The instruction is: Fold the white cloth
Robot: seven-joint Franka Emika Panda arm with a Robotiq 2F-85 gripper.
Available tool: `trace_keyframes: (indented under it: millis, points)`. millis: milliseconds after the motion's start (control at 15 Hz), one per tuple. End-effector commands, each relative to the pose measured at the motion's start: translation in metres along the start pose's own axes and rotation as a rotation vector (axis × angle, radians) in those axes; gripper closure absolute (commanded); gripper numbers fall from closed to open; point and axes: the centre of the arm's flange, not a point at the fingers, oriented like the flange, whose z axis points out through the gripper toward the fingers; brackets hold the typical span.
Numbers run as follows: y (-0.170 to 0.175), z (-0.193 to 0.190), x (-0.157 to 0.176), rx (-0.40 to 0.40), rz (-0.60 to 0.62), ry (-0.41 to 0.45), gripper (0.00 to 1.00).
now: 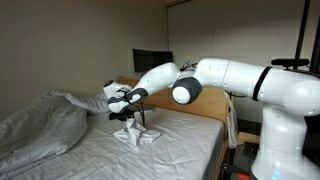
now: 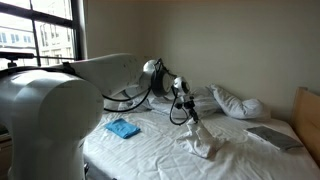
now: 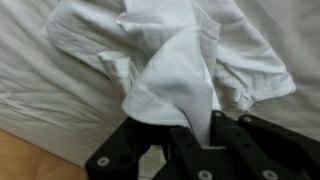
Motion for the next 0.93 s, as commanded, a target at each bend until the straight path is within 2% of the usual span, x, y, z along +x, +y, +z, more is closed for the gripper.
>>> trace_keyframes:
  millis: [0,533,867]
  points:
    - [-0.06,0.016,0.03,-0.039,-0.004,-0.002,0.97]
    - [-0.069,0.021,0.02,-0.1,-0.009,0.055,0.97]
    - [-0.069,0.015,0.022,-0.085,-0.017,0.076,0.97]
